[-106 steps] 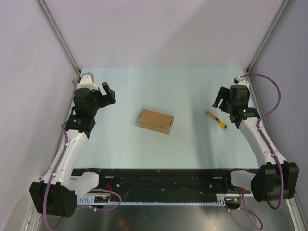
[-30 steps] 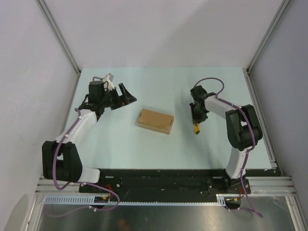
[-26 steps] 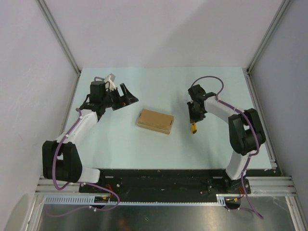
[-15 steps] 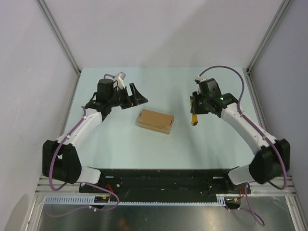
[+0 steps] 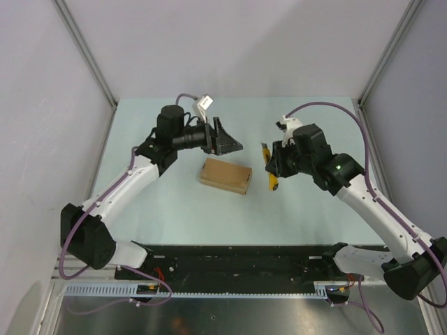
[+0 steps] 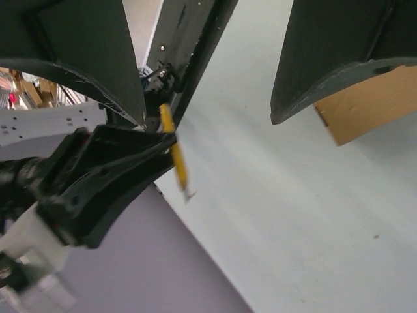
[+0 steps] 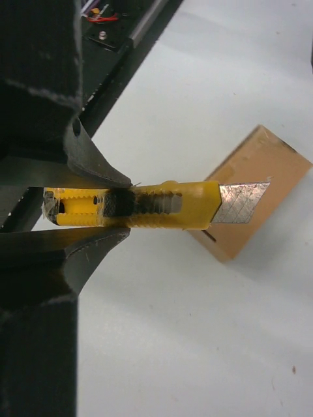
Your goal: Unpack the express box
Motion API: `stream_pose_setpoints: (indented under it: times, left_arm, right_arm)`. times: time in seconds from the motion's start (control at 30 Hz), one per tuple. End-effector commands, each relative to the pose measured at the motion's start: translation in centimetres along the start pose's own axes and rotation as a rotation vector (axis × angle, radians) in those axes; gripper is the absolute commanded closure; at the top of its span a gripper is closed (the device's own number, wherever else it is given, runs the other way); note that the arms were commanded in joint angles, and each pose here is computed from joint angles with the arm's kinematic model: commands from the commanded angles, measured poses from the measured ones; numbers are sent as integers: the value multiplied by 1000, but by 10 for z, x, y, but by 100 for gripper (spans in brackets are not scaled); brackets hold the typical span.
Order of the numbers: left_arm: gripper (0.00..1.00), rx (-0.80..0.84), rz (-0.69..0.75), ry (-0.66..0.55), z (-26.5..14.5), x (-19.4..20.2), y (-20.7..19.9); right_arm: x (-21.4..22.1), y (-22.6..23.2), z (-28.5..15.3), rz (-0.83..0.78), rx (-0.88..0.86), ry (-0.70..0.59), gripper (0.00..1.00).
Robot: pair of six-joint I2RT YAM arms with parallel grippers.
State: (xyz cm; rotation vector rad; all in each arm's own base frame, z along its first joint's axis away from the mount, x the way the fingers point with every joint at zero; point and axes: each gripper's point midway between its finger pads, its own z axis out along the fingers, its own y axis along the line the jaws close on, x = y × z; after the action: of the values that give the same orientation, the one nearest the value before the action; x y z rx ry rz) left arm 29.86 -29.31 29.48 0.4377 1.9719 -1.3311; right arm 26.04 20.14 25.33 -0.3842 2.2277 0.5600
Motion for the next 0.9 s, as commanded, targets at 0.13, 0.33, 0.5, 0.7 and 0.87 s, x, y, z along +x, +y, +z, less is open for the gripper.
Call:
stream_pose_setpoints:
  times: [0.13,0.33,0.5,0.7,0.87]
  left_arm:
    - [21,106,24,-8,17,-12,-38]
    - [18,126,-38,86,34,16,-29]
    - [42,207,-5,154,36,31,-42]
    - [52,266,47,197,28,48,-48]
    - [61,280,68,209,26,53,-47]
  right_arm:
    - [3,39,8,-108,-63,-32,100]
    - [8,56,14,-152,-75,-34,100]
    - [11,63,18,-170,-79,-29,100]
    - [9,62,15,-180,-72,-42,100]
    - [11,59,17,-191,-64,-33,100]
